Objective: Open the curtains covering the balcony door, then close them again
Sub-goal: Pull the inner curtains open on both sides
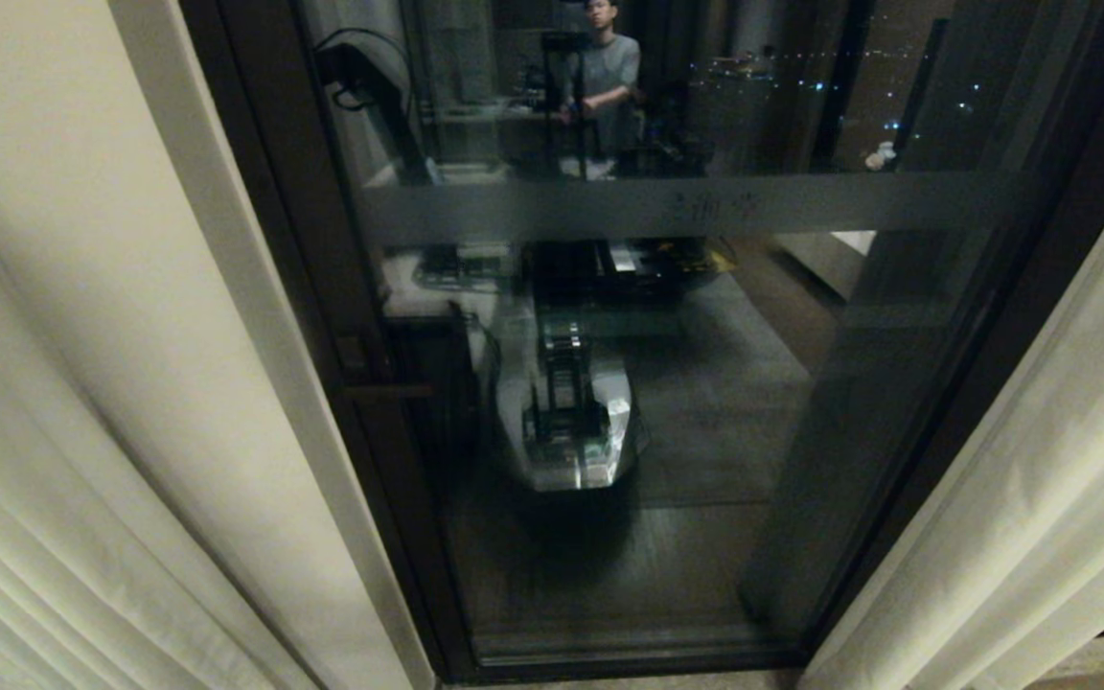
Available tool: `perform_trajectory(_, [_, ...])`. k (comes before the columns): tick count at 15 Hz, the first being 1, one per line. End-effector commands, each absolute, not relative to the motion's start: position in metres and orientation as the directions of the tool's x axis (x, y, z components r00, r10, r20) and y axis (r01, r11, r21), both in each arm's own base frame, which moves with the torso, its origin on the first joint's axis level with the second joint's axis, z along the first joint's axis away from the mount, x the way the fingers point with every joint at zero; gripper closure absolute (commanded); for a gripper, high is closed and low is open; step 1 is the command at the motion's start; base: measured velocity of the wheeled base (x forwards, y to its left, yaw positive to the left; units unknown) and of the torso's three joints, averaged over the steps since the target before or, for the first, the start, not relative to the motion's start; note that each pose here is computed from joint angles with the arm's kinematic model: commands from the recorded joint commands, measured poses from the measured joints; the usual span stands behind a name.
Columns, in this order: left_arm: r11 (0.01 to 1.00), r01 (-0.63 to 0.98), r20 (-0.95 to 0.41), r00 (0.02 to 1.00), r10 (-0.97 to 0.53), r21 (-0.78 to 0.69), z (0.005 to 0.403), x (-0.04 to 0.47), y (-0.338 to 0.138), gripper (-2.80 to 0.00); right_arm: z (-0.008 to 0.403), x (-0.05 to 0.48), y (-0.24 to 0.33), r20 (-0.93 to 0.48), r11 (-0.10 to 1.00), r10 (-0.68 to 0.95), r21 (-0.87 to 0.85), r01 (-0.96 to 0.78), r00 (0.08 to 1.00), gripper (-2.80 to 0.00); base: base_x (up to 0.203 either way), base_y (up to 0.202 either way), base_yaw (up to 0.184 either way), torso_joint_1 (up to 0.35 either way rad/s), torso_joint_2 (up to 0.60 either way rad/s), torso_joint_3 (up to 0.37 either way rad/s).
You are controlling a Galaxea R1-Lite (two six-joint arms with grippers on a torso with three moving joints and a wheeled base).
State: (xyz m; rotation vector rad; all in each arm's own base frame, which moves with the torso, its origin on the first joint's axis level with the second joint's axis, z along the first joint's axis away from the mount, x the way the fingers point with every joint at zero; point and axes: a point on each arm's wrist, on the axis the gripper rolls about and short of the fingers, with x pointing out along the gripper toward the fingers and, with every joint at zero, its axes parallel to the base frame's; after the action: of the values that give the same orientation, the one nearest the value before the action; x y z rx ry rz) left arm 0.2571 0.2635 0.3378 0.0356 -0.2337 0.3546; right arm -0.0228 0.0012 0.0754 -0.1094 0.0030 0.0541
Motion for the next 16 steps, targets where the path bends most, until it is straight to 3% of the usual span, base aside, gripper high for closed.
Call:
perform_trajectory(1, [0.937, -0.35, 0.262, 0.905, 0.336, 0.006, 0.349, 0.249, 0.256, 0.0, 0.075, -0.023, 0.001, -0.006, 0.992, 0.054, -0.11, -0.054, 0.999, 0.0, 0.0, 0.0, 0.0, 0.0, 0.0, 0.0])
perform_trajectory(12, [0.943, -0.333, 0.301, 0.902, 0.311, 0.023, 0.368, 0.239, 0.236, 0.0, 0.075, -0.023, 0.001, -0.006, 0.992, 0.056, -0.11, -0.057, 0.998, 0.0, 0.0, 0.0, 0.0, 0.0, 0.0, 0.0])
perform_trajectory(13, [0.943, -0.333, 0.301, 0.902, 0.311, 0.023, 0.368, 0.238, 0.234, -2.8, 0.075, -0.023, 0.001, -0.006, 0.992, 0.055, -0.11, -0.055, 0.998, 0.0, 0.0, 0.0, 0.0, 0.0, 0.0, 0.0])
perform_trajectory(16, [0.942, -0.335, 0.295, 0.902, 0.315, 0.021, 0.367, 0.23, 0.227, -2.8, 0.075, -0.023, 0.001, -0.006, 0.992, 0.055, -0.11, -0.055, 0.998, 0.0, 0.0, 0.0, 0.0, 0.0, 0.0, 0.0])
